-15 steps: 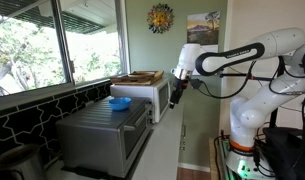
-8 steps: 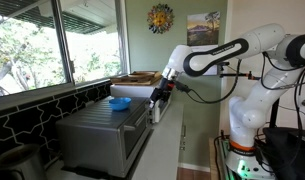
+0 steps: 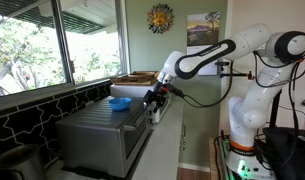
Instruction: Open the toaster oven and put the blue bowl in the oven then close the oven door
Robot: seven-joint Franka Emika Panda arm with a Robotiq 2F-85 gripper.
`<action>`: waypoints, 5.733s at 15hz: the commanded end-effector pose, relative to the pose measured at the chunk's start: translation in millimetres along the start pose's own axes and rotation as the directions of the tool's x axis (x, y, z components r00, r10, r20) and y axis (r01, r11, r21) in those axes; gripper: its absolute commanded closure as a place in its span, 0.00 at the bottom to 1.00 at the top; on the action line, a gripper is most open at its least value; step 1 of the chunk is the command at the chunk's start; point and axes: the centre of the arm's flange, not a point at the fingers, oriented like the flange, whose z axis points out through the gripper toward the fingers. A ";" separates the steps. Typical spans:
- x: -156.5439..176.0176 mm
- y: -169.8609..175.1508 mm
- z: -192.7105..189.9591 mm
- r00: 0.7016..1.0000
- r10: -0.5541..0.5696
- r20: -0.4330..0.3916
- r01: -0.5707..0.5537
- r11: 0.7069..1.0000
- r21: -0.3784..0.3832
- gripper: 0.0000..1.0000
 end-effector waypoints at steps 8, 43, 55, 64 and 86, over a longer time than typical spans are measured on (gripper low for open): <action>0.3 9.0 15.4 0.998 0.034 0.057 -0.035 0.999 0.007 0.00; -34.0 98.2 47.2 0.856 0.407 0.320 -0.440 0.897 0.036 0.00; -21.0 123.8 36.5 0.663 0.645 0.379 -0.740 0.641 0.203 0.00; -34.4 136.6 47.1 0.729 0.489 0.478 -0.636 0.743 0.209 0.00; -95.4 233.5 82.8 0.711 0.213 0.671 -0.501 0.822 0.270 0.00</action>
